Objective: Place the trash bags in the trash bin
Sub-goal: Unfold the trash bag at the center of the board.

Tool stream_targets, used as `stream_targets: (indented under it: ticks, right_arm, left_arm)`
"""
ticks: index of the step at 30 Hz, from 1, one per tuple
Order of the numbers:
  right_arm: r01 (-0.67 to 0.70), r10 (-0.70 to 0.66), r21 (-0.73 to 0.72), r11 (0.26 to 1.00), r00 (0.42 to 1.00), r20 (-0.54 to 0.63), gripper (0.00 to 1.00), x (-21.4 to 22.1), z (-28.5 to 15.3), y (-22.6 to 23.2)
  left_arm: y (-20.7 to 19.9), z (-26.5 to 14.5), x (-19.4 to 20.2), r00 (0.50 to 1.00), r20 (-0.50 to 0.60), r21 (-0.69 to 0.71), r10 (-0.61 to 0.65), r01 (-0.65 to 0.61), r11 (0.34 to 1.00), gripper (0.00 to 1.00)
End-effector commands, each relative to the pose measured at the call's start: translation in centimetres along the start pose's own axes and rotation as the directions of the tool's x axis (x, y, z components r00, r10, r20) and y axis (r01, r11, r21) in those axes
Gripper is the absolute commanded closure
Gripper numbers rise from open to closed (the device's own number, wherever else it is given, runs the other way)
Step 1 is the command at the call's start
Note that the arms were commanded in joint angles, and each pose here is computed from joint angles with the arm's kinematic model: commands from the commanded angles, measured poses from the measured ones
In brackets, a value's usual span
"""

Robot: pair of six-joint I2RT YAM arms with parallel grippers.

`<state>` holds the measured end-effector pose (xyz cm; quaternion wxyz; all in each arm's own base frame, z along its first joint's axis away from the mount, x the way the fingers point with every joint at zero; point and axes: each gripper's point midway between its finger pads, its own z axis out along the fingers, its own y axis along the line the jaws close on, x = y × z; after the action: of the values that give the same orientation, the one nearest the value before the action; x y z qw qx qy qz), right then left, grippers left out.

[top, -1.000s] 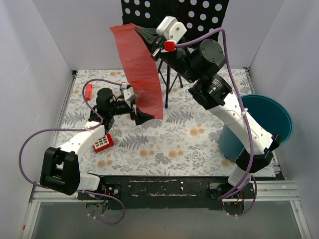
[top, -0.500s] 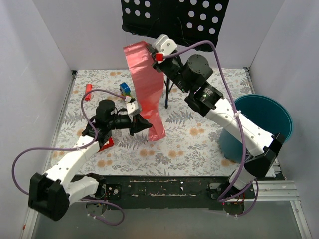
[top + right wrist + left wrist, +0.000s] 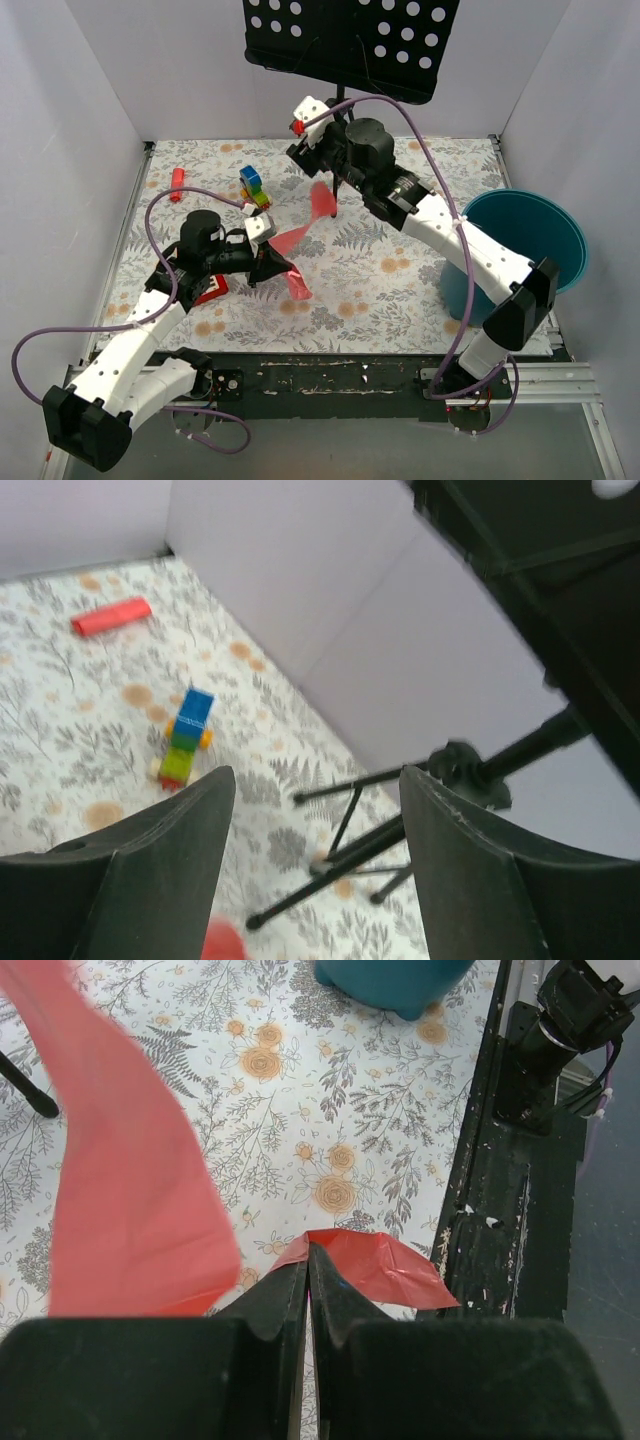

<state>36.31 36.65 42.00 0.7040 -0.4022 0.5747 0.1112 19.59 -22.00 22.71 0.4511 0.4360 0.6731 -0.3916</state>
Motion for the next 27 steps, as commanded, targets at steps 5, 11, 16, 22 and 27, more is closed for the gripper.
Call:
stream_targets:
  ticks: [5, 11, 16, 22, 27]
  right_arm:
    - [-0.097, 0.094, -0.009, 0.995, 0.976, -0.197, 0.23, 5.6, -5.4, -3.0]
    - [0.013, 0.018, -0.459, 0.888, 0.998, 0.063, 0.23, 3.3, -14.3, 5.7]
    - [-0.040, 0.057, -0.547, 0.836, 0.998, 0.013, 0.24, 5.8, -16.3, 8.5]
    - [-0.115, 0.133, -0.612, 0.782, 0.991, -0.015, 0.24, 7.3, -16.1, 10.9]
    - [-0.154, 0.167, -0.598, 0.786, 0.985, -0.033, 0.24, 8.3, -14.3, 11.3]
  left_arm:
    - [-0.1, -0.7, -2.1, 1.000, 0.005, -0.023, -0.014, 0.015, 1.000, 1.00]
    - [2.3, 0.1, -5.7, 0.991, 0.098, -0.082, -0.086, 0.095, 0.992, 1.00]
    - [2.9, 0.6, -8.9, 0.979, 0.158, -0.050, -0.127, 0.136, 0.989, 1.00]
    - [3.1, 0.5, -11.8, 0.974, 0.189, -0.030, -0.126, 0.134, 0.991, 1.00]
    - [3.2, 0.0, -13.3, 0.971, 0.211, -0.044, -0.112, 0.124, 0.991, 1.00]
